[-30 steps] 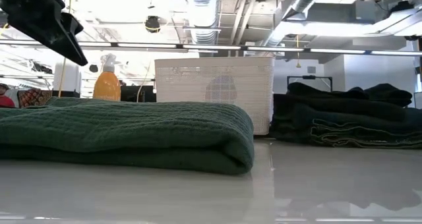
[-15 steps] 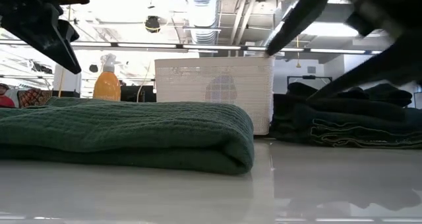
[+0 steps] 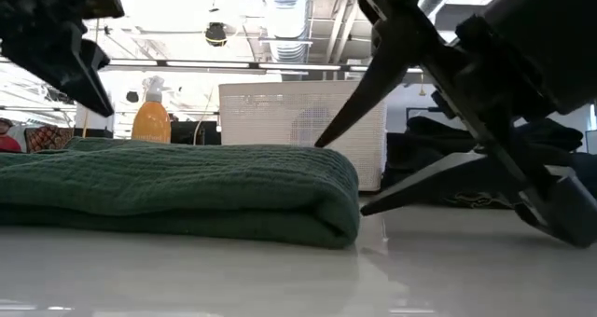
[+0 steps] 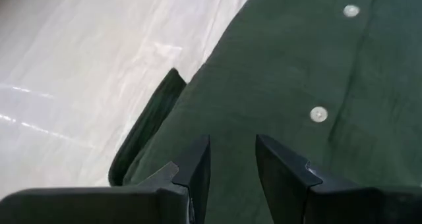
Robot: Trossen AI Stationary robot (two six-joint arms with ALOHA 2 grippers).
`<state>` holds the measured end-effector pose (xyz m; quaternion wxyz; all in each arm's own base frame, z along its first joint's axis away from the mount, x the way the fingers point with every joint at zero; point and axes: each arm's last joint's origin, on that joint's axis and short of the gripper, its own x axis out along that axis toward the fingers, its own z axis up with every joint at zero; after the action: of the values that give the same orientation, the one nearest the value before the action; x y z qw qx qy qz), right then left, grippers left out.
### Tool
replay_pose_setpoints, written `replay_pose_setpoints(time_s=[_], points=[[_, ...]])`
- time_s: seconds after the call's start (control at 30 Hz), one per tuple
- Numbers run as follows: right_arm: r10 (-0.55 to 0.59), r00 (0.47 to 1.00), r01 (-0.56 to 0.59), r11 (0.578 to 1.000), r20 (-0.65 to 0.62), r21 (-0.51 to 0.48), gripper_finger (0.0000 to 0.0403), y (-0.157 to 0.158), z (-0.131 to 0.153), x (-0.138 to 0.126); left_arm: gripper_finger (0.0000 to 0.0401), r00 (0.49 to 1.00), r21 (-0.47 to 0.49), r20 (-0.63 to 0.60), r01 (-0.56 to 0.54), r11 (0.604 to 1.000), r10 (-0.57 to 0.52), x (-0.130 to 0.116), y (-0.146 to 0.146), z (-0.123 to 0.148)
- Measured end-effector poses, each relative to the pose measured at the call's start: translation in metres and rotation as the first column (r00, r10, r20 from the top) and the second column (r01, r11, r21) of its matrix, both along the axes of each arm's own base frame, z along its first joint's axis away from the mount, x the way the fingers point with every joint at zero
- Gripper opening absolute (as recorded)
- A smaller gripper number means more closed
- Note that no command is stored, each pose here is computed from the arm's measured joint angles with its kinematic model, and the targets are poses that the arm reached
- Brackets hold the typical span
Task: Fold laundry
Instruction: Stack the folded green polo shirt on the black t-shirt
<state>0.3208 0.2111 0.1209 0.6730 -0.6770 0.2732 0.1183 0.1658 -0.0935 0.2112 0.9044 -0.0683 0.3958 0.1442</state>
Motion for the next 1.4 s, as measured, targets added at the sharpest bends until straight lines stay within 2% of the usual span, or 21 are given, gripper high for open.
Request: replay_pose_setpoints(time_s=[0.23,0.57,0.63,0.7,0.77,0.8,0.87,0.9,0.93,1.0,1.1,1.2,1.3,1.4], points=[[0.051,0.999,-0.049,0.994,-0.016,0.101,0.0256,-0.011,-0.003,0.014,0.0112,1.000,-0.010,0.015,-0.004,1.000,0.005,-0.002,0.002,-0.018],[0.056,0.996,-0.059,0.997,0.068,0.040,0.0245,-0.031,-0.020,0.056,0.0112,1.000,-0.011,0.008,-0.002,1.000,0.002,-0.003,0.002,-0.019],[0.065,0.996,-0.068,0.997,0.057,0.048,0.0223,-0.032,-0.025,0.063,0.0112,1.000,-0.001,0.007,0.011,1.000,-0.011,-0.003,0.002,-0.019],[0.088,0.996,-0.090,0.993,0.027,0.073,0.0185,-0.031,-0.028,0.068,0.0112,1.000,0.017,0.004,0.026,1.000,-0.027,-0.003,0.002,-0.018],[0.081,0.997,-0.082,0.986,0.013,0.146,0.0131,-0.030,-0.026,0.071,0.0112,0.999,0.037,0.004,0.042,0.998,-0.042,-0.002,0.002,-0.015],[0.056,0.998,-0.057,0.974,0.009,0.220,0.0101,-0.031,-0.023,0.073,0.0112,0.999,0.048,0.010,0.048,0.998,-0.048,-0.001,0.001,-0.012],[0.012,1.000,-0.003,0.926,-0.021,0.378,0.0041,-0.035,-0.009,0.077,0.0112,0.997,0.063,0.038,0.066,0.996,-0.069,0.003,-0.001,-0.001],[0.004,0.999,0.021,0.896,-0.053,0.444,0.0027,-0.037,-0.001,0.078,0.0112,0.995,0.072,0.055,0.084,0.994,-0.088,0.006,-0.003,0.007],[-0.005,0.996,0.052,0.861,-0.094,0.506,0.0026,-0.040,0.003,0.078,0.0112,0.991,0.081,0.073,0.105,0.991,-0.111,0.009,-0.005,0.016],[-0.100,0.985,0.163,0.781,-0.137,0.602,0.0029,-0.046,0.018,0.080,0.0112,0.980,0.100,0.117,0.147,0.984,-0.158,0.014,-0.009,0.035],[-0.199,0.970,0.237,0.639,-0.141,0.732,0.0037,-0.056,0.069,0.082,0.0112,0.951,0.122,0.197,0.217,0.968,-0.238,0.020,-0.016,0.056],[-0.252,0.946,0.310,0.518,-0.204,0.798,0.0028,-0.065,0.104,0.077,0.0112,0.909,0.122,0.220,0.335,0.934,-0.354,0.020,-0.026,0.060],[-0.276,0.919,0.379,0.433,-0.280,0.818,0.0028,-0.072,0.121,0.068,0.0112,0.885,0.106,0.209,0.402,0.909,-0.416,0.018,-0.039,0.056],[-0.297,0.917,0.365,0.352,-0.267,0.862,0.0028,-0.078,0.148,0.058,0.0112,0.866,0.117,0.205,0.441,0.890,-0.456,0.012,-0.053,0.052]])
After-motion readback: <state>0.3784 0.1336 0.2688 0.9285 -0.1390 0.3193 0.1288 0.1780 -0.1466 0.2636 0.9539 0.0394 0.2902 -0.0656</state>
